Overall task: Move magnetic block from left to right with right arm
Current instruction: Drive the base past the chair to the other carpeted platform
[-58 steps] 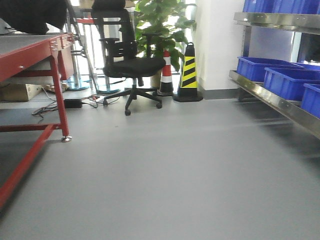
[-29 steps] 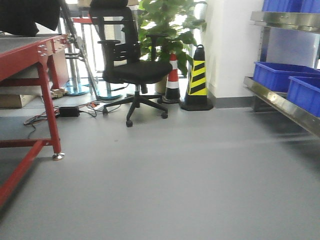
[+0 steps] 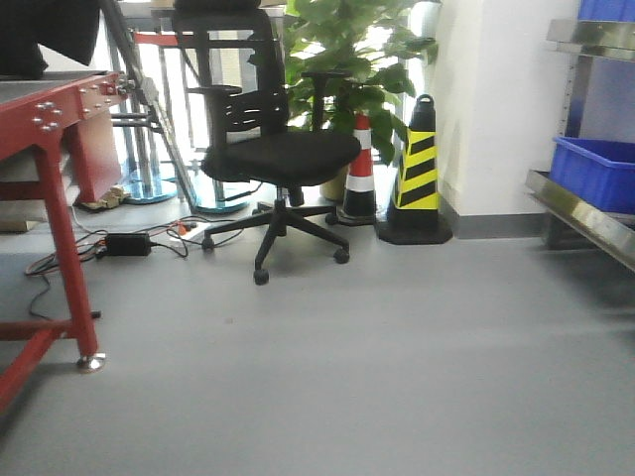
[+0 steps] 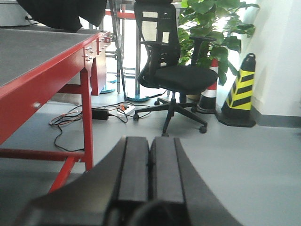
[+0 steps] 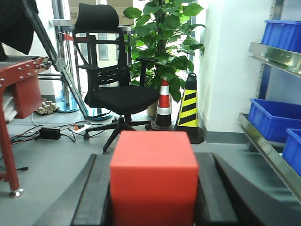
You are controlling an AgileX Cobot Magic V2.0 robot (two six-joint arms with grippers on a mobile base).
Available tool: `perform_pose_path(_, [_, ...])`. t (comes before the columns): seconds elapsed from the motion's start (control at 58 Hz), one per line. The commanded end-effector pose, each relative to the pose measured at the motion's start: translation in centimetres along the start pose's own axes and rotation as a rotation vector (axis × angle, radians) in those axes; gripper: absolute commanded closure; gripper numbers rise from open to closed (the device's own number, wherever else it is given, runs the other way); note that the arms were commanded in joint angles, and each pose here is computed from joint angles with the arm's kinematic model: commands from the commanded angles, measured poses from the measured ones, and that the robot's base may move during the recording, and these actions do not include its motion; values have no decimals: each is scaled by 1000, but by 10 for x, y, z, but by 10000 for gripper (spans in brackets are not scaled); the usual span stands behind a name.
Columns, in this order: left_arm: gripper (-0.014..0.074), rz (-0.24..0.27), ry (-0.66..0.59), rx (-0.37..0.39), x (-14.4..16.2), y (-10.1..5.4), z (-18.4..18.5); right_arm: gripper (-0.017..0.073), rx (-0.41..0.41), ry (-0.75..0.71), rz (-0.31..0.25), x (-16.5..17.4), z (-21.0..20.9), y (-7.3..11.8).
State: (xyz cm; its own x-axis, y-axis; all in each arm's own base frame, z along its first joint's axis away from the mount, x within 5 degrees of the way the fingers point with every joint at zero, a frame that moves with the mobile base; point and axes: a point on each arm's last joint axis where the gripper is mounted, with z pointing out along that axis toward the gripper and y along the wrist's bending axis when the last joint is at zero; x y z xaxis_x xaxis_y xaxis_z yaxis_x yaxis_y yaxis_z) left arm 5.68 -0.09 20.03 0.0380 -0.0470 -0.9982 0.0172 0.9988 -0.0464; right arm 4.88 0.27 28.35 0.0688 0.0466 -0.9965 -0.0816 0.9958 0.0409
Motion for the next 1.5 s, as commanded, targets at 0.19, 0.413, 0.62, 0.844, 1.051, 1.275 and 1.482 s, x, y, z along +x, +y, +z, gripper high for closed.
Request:
perform_pose_path(0.19, [720, -10, -87, -1, -6, 0, -1, 316, -8, -105, -22, -17, -1, 1])
perform_pose_path(0.413, [720, -10, -87, -1, -6, 0, -1, 316, -8, -105, -22, -17, -1, 1])
perform_pose_path(0.62, [720, -10, -87, -1, -6, 0, -1, 316, -8, -105, -22, -17, -1, 1])
perform_pose_path(0.844, [720, -10, -87, -1, -6, 0, -1, 316, -8, -105, -22, -17, -1, 1])
perform_pose_path(1.051, [720, -10, -87, -1, -6, 0, -1, 316, -8, -105, -22, -17, -1, 1])
perform_pose_path(1.275, [720, -10, -87, -1, -6, 0, -1, 316, -8, -105, -22, -17, -1, 1])
perform_pose_path(1.482, [720, -10, -87, -1, -6, 0, -1, 316, -8, -105, -22, -17, -1, 1])
